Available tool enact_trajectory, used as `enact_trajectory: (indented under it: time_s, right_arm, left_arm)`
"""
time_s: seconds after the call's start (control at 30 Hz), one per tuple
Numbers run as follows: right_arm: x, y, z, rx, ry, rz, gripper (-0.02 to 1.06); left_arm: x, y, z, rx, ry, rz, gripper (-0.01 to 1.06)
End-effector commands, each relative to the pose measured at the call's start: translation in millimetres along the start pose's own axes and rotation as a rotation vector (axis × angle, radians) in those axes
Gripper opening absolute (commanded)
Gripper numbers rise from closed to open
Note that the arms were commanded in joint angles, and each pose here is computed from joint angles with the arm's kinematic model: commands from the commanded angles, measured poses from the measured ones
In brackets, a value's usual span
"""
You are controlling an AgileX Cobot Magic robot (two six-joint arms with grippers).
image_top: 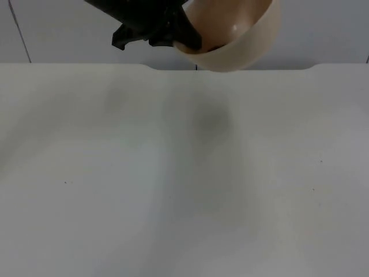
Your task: Pick up the bowl with the left hand and pour the coffee beans from the cup into the bowl with the right hand.
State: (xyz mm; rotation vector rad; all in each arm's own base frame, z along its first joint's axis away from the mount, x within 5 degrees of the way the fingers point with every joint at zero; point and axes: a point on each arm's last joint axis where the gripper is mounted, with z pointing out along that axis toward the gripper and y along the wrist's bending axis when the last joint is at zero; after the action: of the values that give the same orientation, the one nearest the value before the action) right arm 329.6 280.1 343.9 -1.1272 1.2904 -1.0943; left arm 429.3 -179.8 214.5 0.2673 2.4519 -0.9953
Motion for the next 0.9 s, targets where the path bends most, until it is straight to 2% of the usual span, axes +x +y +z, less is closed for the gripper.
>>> enact_trajectory:
  time_s: [0.0,0.13,0.27,0.5,0.67,0.8,0.87]
  right_arm:
    - [-2,4,-5,0.003,-0.002,-0.012,0.0]
    - [-2,8,-10,0.014,0.033,-0.02,0.0]
    - [-3,8,-12,0.022,0.04,0.02,0.0]
    - [-1,6,-14,0.045,0.082,0.019,0.0]
    - [-3,6,-15,0.038,0.065,0.004,0.0]
    - [-8,9,-15,0.009,0.005,0.047,0.0]
    - [-6,7,-15,0.026,0.034,0.068,0.0]
  left_arm:
    - [-1,-2,1,0.003,-0.001,0.0,0.0]
    - [-1,-2,1,0.003,-0.001,0.0,0.0]
    - [-1,-2,1,0.003,-0.001,0.0,0.0]
    - [-1,-2,1,0.003,-0.001,0.0,0.0]
    - [-1,-2,1,0.003,-0.001,0.0,0.0]
    - [-1,-2,1,0.003,-0.001,0.0,0.0]
    - [-1,-2,1,0.003,-0.001,0.0,0.0]
